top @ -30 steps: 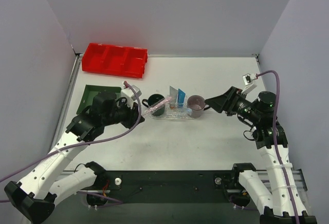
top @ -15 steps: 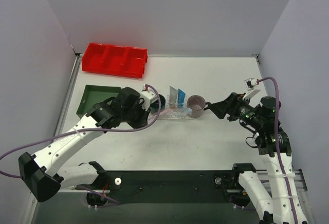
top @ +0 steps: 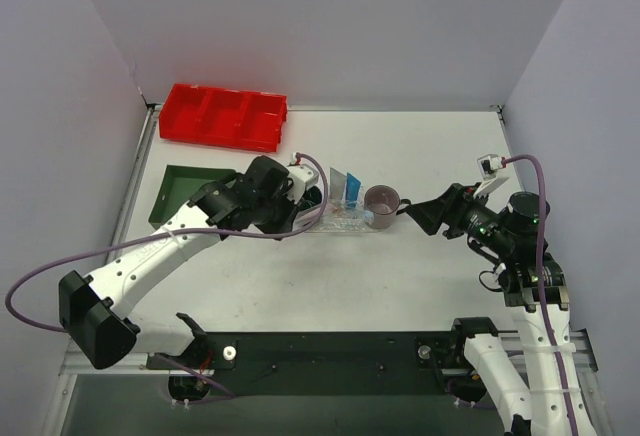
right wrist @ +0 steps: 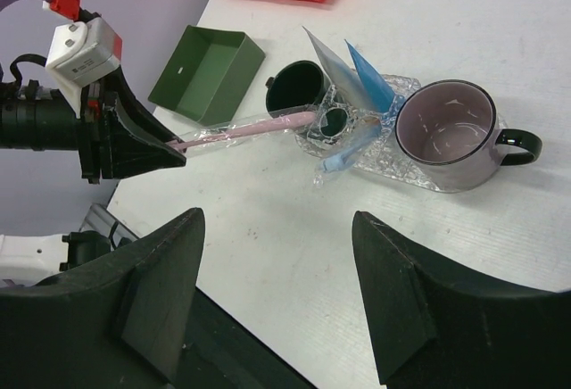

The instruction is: Prepare toiletry sets of a toothbrush and toothpaste on the tray

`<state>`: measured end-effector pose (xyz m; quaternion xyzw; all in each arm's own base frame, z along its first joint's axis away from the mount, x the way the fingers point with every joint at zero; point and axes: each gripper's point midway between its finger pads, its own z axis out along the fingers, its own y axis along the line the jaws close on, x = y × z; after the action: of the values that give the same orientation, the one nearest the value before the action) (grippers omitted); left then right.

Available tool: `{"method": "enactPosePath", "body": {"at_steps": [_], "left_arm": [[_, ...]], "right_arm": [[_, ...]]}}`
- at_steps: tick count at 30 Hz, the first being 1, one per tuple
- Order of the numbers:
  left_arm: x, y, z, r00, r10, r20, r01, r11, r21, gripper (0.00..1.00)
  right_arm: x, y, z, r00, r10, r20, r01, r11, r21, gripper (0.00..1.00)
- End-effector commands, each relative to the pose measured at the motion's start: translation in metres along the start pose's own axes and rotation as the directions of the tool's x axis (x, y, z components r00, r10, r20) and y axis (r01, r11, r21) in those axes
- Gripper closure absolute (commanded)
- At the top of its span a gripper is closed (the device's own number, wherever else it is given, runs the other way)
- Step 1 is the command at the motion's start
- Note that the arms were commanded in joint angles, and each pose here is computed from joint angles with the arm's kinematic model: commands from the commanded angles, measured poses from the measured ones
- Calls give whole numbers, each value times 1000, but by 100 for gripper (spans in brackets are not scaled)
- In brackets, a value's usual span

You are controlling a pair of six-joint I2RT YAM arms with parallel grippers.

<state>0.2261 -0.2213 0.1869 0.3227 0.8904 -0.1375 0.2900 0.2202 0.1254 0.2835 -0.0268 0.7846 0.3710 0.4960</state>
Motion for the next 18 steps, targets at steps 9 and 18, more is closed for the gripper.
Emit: {"method": "enactPosePath", "body": {"at_steps": [9, 18], "left_arm": [[-20, 6, 2, 999, 46, -28, -47, 998, -37, 100], [-24, 4, 8, 998, 51, -41, -52, 998, -27, 100]], "right_arm": [[-5, 4, -2, 999, -43, 19, 43, 999, -16, 38], [-3, 2, -1, 999, -44, 11, 44, 999, -14, 38]]}}
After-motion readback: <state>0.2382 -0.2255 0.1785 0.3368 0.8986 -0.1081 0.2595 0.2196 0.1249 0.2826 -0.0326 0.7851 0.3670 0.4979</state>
